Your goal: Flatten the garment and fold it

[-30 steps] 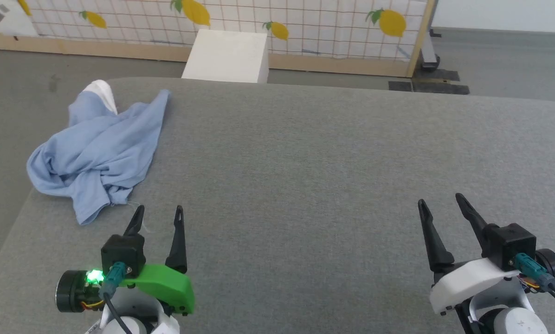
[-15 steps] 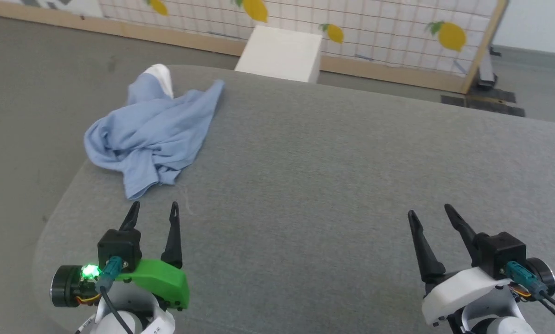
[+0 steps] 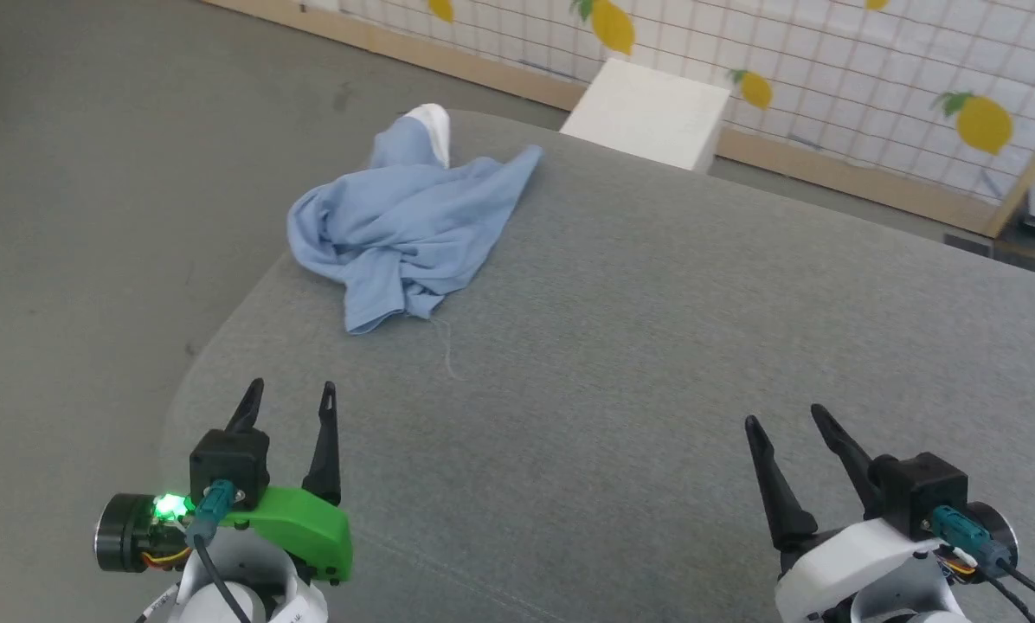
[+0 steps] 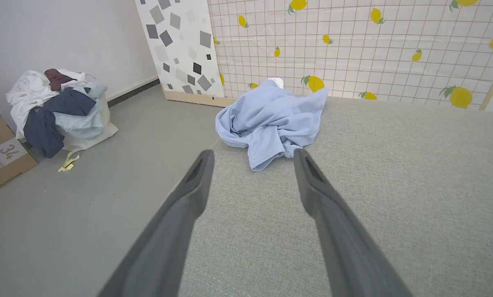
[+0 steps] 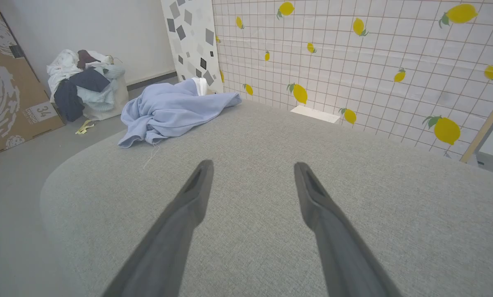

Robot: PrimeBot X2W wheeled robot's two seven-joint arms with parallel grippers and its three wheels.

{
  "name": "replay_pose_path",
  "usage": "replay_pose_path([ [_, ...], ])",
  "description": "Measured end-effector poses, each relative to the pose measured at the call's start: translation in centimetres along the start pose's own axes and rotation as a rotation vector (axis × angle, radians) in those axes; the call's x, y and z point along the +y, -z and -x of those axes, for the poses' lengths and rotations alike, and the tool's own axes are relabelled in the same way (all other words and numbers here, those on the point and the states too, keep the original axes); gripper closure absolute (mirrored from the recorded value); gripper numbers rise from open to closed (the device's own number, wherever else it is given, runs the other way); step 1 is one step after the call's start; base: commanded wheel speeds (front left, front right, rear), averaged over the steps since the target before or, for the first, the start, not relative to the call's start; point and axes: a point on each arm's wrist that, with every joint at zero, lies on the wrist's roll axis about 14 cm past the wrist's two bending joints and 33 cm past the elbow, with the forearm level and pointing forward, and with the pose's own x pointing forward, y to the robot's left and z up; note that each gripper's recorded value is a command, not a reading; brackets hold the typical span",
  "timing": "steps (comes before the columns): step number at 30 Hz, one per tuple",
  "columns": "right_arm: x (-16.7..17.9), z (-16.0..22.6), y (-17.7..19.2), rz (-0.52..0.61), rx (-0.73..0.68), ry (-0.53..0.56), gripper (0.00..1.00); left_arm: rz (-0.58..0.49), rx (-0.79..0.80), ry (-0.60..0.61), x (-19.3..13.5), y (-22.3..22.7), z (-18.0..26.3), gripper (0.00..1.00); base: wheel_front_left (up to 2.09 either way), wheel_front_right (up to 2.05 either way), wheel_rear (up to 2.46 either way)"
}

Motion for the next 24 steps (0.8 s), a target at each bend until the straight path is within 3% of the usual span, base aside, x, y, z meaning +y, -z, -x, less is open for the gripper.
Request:
replay_pose_path([
  [9, 1.7, -1.1, 0.0, 0.0, 0.002, -0.059, 0.0, 0.001, 0.008, -0.059, 1.8, 0.2, 1.2, 0.0, 0.0, 0.0, 0.0],
  [24, 1.0, -1.2, 0.4, -0.022, 0.011, -0.042, 0.0, 0.024, 0.015, -0.058, 1.5, 0.3, 0.6, 0.0, 0.0, 0.0, 0.0],
])
